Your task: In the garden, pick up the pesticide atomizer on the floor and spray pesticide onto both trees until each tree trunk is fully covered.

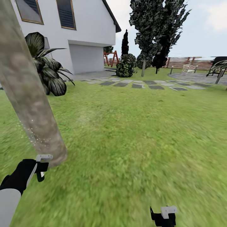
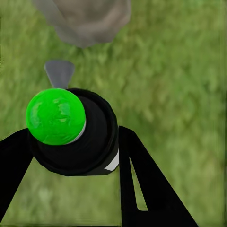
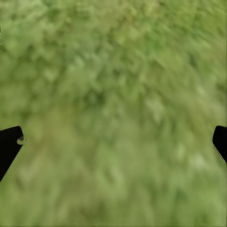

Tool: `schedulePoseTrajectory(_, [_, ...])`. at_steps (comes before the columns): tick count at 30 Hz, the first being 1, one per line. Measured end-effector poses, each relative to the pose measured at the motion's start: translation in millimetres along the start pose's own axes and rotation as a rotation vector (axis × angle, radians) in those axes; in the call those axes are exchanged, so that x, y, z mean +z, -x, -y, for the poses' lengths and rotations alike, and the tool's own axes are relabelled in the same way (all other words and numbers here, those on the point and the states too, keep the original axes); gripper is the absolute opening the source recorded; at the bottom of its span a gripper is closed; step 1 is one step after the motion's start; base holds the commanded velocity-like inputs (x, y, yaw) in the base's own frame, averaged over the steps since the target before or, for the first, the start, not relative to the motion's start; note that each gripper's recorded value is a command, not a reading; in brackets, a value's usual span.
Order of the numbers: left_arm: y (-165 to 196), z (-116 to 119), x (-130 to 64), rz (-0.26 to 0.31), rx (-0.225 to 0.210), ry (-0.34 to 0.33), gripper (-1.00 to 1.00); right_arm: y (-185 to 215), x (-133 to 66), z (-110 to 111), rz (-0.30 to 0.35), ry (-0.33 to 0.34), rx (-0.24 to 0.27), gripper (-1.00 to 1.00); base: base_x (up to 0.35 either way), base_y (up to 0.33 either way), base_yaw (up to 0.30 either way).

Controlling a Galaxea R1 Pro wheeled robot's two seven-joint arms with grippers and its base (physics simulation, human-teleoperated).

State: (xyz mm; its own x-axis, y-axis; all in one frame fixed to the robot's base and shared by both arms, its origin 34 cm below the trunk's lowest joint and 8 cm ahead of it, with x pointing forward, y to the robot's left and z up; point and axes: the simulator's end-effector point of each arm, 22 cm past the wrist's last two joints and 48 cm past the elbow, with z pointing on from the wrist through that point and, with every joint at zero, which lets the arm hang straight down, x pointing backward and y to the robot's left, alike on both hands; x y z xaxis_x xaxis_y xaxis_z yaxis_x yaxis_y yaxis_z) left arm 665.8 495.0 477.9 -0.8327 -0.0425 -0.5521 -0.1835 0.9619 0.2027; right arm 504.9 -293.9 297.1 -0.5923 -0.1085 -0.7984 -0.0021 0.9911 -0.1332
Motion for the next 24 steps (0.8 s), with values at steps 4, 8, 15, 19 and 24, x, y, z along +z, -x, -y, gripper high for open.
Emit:
schedulePoseTrajectory(4, [0.0,0.2,0.0,0.000,0.000,0.000,-1.00,0.0,0.0,-0.3,0.000,0.001,0.000,1.00,0.137,-0.270,0.275])
schedulePoseTrajectory(8, [0.0,-0.2,0.0,0.000,0.000,0.000,-1.00,0.1,0.0,-0.5,0.000,0.001,0.000,1.00,0.139,-0.270,0.278])
schedulePoseTrajectory(15, [0.1,-0.1,0.0,0.000,-0.002,-0.001,-1.00,0.1,0.0,-0.6,0.000,0.001,0.000,1.00,0.146,-0.266,0.278])
schedulePoseTrajectory(19, [0.8,0.3,-0.2,0.002,0.001,-0.001,-1.00,0.1,0.0,-0.6,0.000,0.001,0.000,1.00,0.155,-0.257,0.278])
schedulePoseTrajectory(24, [0.7,-0.5,-0.3,0.002,-0.002,-0.001,-1.00,0.1,0.0,-0.6,0.000,0.001,0.000,1.00,0.160,-0.253,0.278])
